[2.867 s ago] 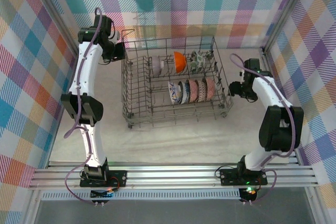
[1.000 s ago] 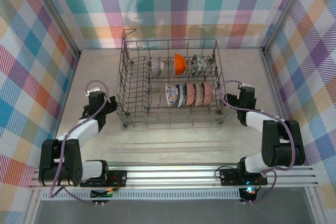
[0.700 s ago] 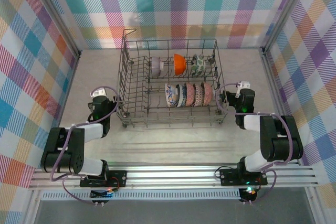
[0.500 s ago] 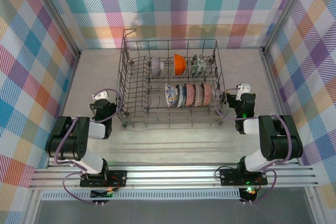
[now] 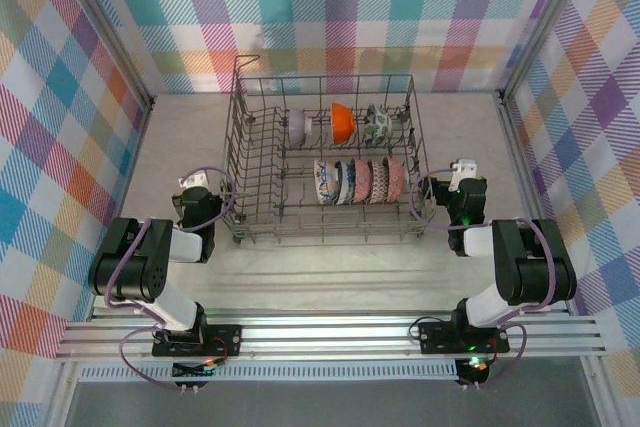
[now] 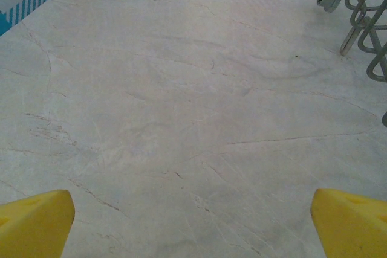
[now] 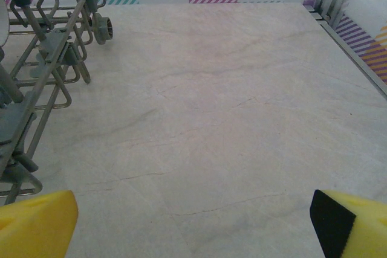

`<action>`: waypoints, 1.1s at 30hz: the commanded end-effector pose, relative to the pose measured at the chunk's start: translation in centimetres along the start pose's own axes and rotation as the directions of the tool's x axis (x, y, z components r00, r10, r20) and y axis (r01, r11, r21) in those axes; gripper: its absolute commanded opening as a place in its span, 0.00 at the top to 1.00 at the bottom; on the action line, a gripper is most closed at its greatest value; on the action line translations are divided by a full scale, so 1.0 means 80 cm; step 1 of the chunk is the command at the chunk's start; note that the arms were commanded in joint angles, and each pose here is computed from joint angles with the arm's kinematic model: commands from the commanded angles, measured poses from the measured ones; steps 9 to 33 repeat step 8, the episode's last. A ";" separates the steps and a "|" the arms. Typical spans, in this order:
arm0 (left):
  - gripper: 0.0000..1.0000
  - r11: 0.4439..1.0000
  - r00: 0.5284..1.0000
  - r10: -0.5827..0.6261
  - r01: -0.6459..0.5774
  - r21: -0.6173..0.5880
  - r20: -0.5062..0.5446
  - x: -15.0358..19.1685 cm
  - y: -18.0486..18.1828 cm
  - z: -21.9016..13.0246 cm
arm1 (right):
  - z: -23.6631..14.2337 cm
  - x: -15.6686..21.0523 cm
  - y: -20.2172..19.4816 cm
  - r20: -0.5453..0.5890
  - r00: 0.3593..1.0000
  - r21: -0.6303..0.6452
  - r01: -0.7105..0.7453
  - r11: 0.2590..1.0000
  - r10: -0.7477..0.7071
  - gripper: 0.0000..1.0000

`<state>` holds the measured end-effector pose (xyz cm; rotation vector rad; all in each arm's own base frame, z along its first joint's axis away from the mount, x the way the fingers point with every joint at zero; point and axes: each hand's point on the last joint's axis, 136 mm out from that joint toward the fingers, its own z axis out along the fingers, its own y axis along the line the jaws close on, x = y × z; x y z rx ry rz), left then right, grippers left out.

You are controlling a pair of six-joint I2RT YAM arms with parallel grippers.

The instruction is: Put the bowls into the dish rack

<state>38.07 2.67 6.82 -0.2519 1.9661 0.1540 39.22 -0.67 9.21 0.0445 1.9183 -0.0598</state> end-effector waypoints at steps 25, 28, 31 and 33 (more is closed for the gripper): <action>0.00 0.999 0.998 0.002 -0.004 0.040 0.060 -0.025 -0.023 0.001 | 0.004 -0.003 0.041 -0.009 1.000 -0.177 -0.021 0.984 0.020 0.01; 0.00 0.999 0.998 0.002 -0.004 0.040 0.060 -0.025 -0.023 0.001 | 0.004 -0.003 0.041 -0.009 1.000 -0.177 -0.021 0.984 0.020 0.01; 0.00 0.999 0.998 0.002 -0.004 0.040 0.060 -0.025 -0.023 0.001 | 0.004 -0.003 0.041 -0.009 1.000 -0.177 -0.021 0.984 0.020 0.01; 0.00 0.999 0.998 0.002 -0.004 0.040 0.060 -0.025 -0.023 0.001 | 0.004 -0.003 0.041 -0.009 1.000 -0.177 -0.021 0.984 0.020 0.01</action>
